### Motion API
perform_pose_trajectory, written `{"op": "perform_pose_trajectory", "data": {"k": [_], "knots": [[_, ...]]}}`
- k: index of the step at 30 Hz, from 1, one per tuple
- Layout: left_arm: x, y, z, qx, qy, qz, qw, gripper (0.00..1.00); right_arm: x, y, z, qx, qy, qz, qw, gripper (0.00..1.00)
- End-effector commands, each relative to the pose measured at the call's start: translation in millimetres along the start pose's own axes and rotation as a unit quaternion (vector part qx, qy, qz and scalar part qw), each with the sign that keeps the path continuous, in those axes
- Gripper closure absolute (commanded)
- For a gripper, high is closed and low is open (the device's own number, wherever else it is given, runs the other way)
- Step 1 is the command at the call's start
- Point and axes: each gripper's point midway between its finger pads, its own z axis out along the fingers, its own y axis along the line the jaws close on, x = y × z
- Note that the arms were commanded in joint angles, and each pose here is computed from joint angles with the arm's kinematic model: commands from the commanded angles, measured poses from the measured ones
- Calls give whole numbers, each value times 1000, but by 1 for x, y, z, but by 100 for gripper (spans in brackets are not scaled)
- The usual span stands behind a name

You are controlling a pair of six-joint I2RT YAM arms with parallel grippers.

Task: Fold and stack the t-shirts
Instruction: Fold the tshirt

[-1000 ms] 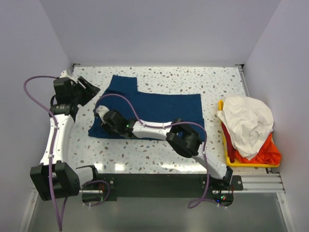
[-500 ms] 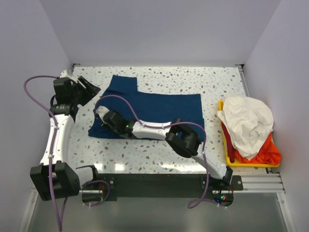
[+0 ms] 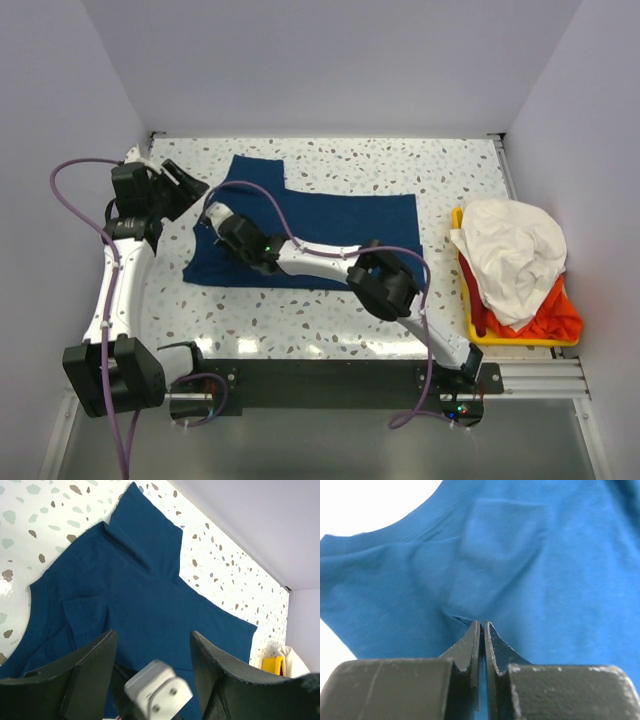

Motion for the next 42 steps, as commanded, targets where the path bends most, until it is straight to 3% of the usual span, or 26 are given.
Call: {"op": "perform_pose_trajectory", "data": {"k": [1,17,26,42], "knots": [[-6,-3,-1,14,-13,15,1000,35,-48,-36,-11,27,-47,52,997,99],[5,5,9,10,4,9,1000,35,-32,-131,-21,109,-48,195,974,100],[11,9,11,7,11,8,1000,35,-17,-154,-26,152,-41,233,960,100],[19,18,15,0,16,6,1000,34,-7,-171,-25,153,-39,260,953,97]]}}
